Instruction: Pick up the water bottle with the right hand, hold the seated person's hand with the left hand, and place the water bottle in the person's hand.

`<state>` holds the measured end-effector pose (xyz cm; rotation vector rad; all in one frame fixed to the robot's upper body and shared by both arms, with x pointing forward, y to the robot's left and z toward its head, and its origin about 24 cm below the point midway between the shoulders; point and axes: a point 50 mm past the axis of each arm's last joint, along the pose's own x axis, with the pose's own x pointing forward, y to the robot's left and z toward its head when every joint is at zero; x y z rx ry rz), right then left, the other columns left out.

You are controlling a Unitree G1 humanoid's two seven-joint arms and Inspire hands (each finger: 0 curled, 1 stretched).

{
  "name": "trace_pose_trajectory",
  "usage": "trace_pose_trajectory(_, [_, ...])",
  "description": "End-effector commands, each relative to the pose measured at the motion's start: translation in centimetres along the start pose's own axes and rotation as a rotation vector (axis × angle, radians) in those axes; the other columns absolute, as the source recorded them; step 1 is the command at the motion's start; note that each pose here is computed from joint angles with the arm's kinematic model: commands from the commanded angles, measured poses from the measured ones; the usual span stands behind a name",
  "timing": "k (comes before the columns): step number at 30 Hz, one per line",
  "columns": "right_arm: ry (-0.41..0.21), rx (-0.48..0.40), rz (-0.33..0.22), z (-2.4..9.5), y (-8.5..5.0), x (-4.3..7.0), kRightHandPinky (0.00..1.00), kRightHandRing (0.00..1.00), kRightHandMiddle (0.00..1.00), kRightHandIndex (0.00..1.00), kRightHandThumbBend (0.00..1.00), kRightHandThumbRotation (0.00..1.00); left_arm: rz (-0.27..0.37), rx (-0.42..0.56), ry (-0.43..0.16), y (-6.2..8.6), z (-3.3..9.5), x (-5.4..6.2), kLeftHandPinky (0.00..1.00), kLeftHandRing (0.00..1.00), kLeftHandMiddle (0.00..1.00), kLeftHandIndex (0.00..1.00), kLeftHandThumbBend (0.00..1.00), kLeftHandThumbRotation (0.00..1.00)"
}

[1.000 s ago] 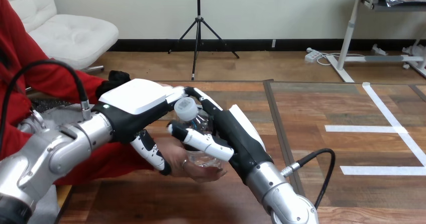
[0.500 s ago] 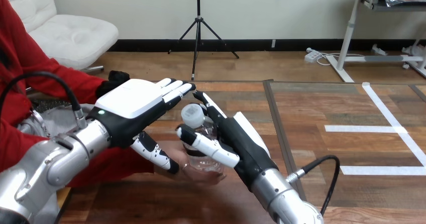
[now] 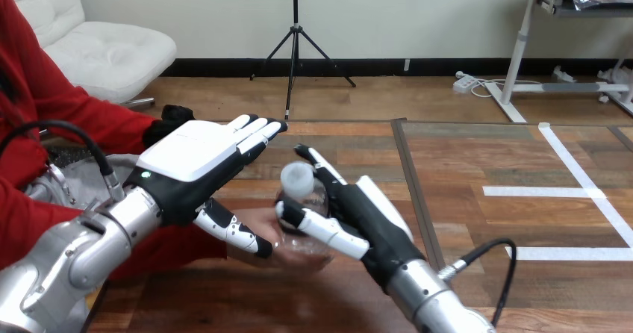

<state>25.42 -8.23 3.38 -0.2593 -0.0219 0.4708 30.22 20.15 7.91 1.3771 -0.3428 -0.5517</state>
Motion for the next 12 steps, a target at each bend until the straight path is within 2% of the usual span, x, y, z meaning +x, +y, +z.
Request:
trace_pose_trajectory(1, [-0.075,-0.008,-0.058,1.0,-2.0,0.0,0.87,0.94,0.95,1.0,1.0,0.8,0.119,-0.022,-0.023,1.5,0.6,0.5,0.93,1.0,1.0,1.0,1.0,0.48])
trace_pose_trajectory(8, [-0.086,0.005,-0.084,0.8,-3.2,-0.4,0.91,0.96,0.95,1.0,1.0,0.78,0.15,-0.05,-0.026,1.2,0.8,0.5,0.94,1.0,1.0,1.0,1.0,0.5])
trace_pose_trajectory(12, [-0.092,-0.002,-0.1,0.9,-4.0,-0.6,0.92,0.96,0.95,1.0,1.0,0.78,0.194,-0.067,-0.019,1.0,1.0,0.4,0.97,1.0,1.0,1.0,1.0,0.51])
